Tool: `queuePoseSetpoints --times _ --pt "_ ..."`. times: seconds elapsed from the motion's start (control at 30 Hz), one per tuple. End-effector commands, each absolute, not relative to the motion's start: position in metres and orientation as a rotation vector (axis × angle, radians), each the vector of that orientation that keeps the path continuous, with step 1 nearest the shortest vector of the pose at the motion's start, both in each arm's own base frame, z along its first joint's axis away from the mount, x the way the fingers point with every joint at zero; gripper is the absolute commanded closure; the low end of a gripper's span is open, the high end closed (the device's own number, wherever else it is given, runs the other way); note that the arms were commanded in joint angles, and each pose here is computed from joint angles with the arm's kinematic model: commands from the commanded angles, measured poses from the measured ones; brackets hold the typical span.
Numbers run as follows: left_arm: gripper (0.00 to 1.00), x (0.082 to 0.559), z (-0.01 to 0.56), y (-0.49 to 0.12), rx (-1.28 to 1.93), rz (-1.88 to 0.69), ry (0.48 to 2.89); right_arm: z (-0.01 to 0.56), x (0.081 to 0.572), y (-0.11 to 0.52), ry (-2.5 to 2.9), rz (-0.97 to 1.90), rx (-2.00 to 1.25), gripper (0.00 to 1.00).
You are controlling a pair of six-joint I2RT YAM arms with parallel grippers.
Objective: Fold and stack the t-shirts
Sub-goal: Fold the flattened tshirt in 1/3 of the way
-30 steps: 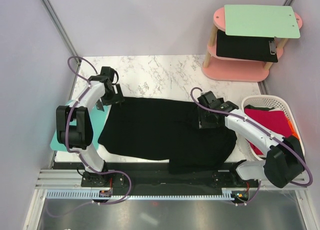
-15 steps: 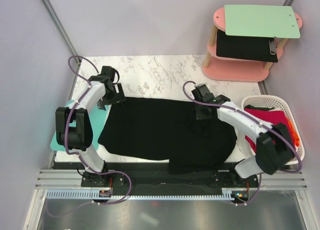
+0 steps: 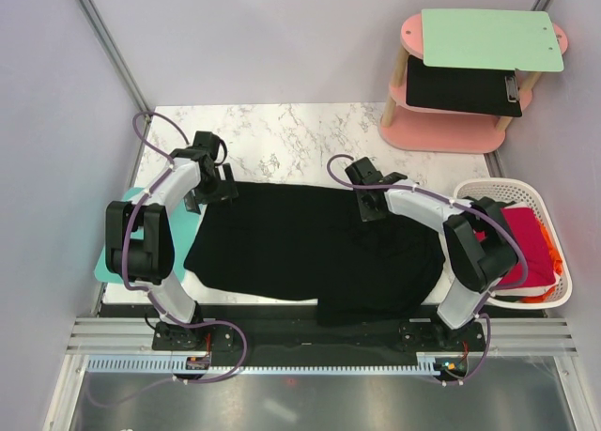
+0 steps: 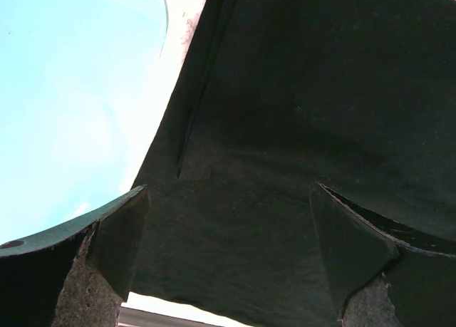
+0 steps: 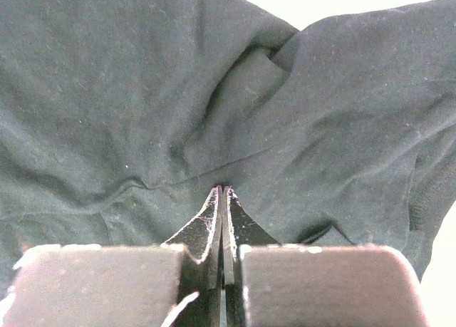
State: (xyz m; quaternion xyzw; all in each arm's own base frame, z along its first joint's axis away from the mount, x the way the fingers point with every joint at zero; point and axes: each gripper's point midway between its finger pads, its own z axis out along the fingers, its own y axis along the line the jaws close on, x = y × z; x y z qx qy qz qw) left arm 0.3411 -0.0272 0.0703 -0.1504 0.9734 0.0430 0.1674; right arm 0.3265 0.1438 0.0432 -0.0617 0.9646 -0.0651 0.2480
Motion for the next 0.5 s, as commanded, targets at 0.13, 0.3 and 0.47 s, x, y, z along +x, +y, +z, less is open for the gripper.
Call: queuePoseSetpoints --times 0.13,0.3,0.47 --pt "0.0 0.349 0.083 -0.033 -0.399 0.077 2.717 0.06 0.297 0.134 2.679 -0.163 -0.199 1.0" --pt "0.0 0.349 0.084 -0.033 -0.399 0.077 2.713 0.057 0.268 0.134 2.749 -0.084 -0.232 1.0" --pt "0.0 0.347 0.081 -0.035 -0.396 0.074 2.72 0.053 0.245 0.137 2.827 -0.013 -0.271 1.0"
